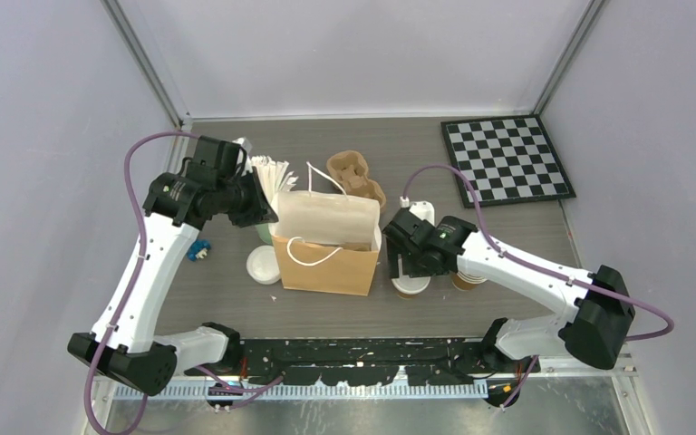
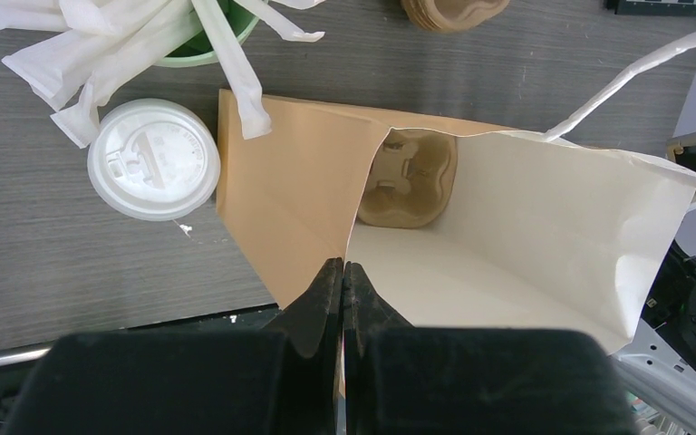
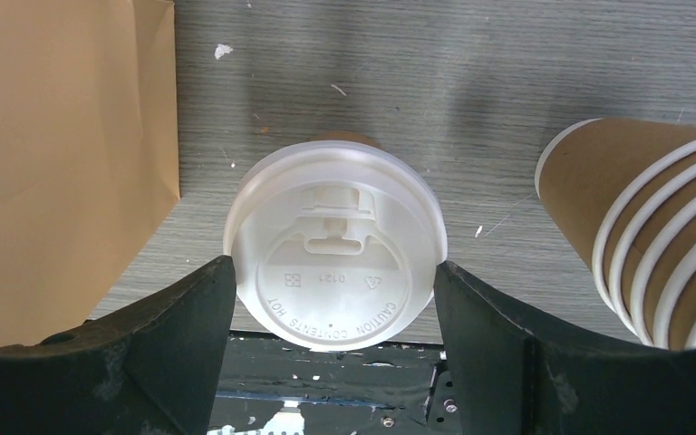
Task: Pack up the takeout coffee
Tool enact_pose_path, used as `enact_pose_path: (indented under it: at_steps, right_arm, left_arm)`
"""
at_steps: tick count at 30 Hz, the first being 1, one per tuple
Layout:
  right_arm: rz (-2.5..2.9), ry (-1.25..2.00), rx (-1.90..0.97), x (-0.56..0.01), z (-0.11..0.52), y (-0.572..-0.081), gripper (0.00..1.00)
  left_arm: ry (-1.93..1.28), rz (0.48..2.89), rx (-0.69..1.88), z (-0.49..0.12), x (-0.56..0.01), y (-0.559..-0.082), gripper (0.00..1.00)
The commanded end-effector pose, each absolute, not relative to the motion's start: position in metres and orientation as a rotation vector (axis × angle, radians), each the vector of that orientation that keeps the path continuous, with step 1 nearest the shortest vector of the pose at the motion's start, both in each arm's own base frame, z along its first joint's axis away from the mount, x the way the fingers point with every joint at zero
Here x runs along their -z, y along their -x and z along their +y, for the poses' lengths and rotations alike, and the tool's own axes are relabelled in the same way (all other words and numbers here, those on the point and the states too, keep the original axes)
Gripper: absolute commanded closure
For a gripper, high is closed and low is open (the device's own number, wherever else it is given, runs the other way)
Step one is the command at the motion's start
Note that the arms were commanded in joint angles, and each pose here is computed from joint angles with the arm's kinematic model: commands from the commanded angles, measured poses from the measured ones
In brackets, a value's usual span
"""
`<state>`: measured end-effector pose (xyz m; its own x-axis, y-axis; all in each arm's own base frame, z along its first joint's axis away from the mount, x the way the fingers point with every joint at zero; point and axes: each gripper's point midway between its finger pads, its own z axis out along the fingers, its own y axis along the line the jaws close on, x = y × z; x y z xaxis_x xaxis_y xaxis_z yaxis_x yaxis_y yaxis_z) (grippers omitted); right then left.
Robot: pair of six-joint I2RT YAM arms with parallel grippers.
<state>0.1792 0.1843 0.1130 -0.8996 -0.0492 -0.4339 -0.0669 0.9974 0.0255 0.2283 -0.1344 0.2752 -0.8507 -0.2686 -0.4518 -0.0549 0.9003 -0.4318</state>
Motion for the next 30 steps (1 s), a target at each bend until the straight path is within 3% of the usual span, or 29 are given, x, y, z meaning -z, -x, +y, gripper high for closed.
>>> enact_pose_path:
  at_steps: [1, 13, 30]
  right_arm:
    - [2.668, 0.031, 0.030, -0.112, 0.161, -0.178, 0.20]
    - [2.632, -0.020, -0.008, -0.122, 0.156, -0.181, 0.12]
    - [2.667, 0.021, -0.001, -0.112, 0.163, -0.180, 0.12]
  left_arm:
    - [0.225, 2.488, 0.598, -0.137, -0.287, -0.229, 1.00]
    - [0.233, 2.480, 0.613, -0.139, -0.288, -0.230, 1.00]
    - [0.236, 2.481, 0.620, -0.140, -0.287, -0.229, 1.00]
